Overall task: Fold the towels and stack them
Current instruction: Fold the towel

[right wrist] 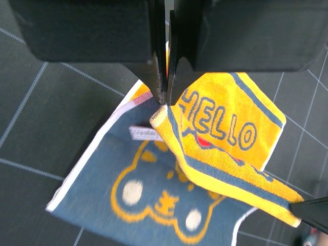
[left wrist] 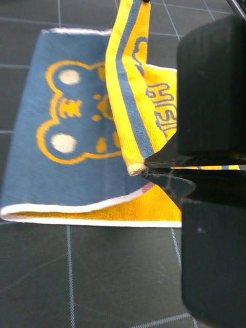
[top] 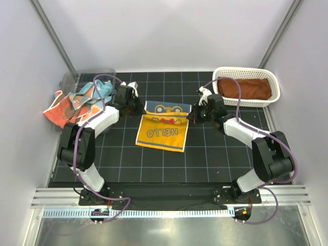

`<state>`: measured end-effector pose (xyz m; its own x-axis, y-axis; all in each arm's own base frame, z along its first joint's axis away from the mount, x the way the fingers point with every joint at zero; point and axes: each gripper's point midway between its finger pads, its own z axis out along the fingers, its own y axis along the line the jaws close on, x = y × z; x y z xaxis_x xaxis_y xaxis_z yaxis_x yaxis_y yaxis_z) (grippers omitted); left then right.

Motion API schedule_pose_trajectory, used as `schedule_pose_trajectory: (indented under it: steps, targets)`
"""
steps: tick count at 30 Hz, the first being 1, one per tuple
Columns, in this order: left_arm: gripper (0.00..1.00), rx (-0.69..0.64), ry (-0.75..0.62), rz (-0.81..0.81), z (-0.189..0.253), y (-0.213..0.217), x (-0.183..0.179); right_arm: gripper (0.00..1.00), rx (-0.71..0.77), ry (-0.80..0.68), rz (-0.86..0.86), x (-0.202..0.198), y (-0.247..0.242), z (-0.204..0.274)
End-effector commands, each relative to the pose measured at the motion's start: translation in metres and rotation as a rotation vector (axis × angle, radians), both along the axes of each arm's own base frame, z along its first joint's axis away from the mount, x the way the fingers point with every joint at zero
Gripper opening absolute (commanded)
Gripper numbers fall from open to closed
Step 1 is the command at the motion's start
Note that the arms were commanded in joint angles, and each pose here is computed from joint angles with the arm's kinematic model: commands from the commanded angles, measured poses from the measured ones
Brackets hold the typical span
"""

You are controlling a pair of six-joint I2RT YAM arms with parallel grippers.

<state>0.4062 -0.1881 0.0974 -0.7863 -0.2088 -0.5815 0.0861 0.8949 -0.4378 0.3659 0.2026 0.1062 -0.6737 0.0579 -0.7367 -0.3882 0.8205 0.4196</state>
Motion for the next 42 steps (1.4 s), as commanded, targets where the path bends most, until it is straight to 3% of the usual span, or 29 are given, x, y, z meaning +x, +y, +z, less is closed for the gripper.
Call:
schedule_pose_trajectory:
  steps: [1, 8, 16, 27, 35, 42]
  targets:
    - [0.0, -0.008, -0.107, 0.012, 0.042, 0.002, 0.007, 0.01, 0.011, -0.092, -0.019, 0.004, -0.003, 0.029]
    - [0.0, 0.005, -0.117, 0.011, 0.06, 0.006, 0.003, 0.01, 0.077, -0.088, -0.001, -0.011, 0.004, 0.04]
    - [0.0, 0.026, -0.022, 0.033, 0.024, 0.015, -0.02, 0.01, 0.117, -0.027, 0.017, -0.039, 0.018, 0.014]
    - [0.0, 0.019, 0.018, 0.044, 0.018, 0.014, -0.027, 0.01, 0.127, -0.021, 0.025, -0.051, 0.02, 0.011]
    - [0.0, 0.023, -0.04, 0.066, 0.044, 0.015, -0.035, 0.01, 0.132, -0.052, 0.033, -0.06, 0.019, 0.036]
    - [0.0, 0.042, -0.039, 0.084, 0.045, 0.02, -0.038, 0.01, 0.138, -0.039, 0.052, -0.071, 0.024, 0.03]
